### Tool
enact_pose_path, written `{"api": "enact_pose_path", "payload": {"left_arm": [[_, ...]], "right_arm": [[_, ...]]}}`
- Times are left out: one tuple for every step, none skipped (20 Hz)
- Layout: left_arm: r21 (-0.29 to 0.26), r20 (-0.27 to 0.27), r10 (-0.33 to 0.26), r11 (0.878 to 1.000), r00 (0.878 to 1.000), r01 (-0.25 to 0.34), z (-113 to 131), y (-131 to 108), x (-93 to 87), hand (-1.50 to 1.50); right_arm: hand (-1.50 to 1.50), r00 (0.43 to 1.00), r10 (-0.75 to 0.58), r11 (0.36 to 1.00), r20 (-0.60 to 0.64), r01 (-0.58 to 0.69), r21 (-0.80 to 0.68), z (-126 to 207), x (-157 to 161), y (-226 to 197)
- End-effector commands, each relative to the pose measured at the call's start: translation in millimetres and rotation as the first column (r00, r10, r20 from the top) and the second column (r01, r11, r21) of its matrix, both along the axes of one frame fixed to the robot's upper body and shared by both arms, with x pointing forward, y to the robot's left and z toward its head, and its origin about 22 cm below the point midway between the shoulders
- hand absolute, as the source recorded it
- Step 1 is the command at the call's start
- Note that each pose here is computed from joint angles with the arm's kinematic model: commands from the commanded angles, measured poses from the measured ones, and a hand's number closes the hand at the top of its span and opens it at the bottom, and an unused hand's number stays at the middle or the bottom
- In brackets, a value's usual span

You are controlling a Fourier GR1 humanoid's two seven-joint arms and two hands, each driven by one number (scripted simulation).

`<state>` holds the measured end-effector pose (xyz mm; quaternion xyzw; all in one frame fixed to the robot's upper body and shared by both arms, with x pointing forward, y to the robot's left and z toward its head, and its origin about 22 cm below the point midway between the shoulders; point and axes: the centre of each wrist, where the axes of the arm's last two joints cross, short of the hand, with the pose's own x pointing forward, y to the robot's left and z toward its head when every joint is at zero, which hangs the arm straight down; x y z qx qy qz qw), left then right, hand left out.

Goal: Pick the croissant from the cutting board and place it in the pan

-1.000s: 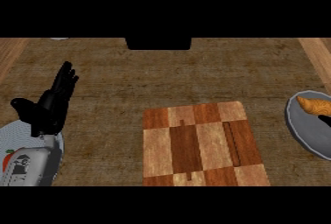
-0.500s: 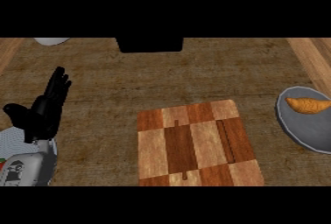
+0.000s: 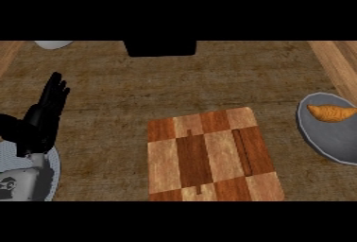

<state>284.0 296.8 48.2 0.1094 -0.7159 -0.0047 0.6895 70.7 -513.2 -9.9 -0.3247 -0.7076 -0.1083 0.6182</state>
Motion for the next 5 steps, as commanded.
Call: {"api": "enact_pose_path", "payload": {"left_arm": [[0.014,0.011,-0.002,1.000,1.000,0.002,3,-9,6.5,0.00],[0.015,0.010,-0.010,1.000,1.000,0.010,2,-13,1.6,0.00],[0.005,0.007,-0.035,0.999,0.999,0.035,5,-25,8.8,0.00],[-0.015,-0.011,-0.045,0.999,0.999,0.045,11,-11,5.7,0.00],[-0.008,0.005,-0.041,0.999,0.999,0.041,-2,-16,-8.2,0.00]], "right_arm": [[-1.50,0.999,0.026,1.000,-0.020,-0.026,0.003,25,-38,32],[-1.50,0.999,0.005,1.000,-0.031,-0.006,-0.024,27,-58,40],[-1.50,0.999,-0.006,1.000,-0.036,0.005,-0.031,31,-53,57],[-1.50,0.999,-0.021,0.999,-0.039,0.020,-0.032,36,-58,68],[-1.50,0.999,-0.034,0.999,-0.041,0.033,-0.041,31,-72,76]]}}
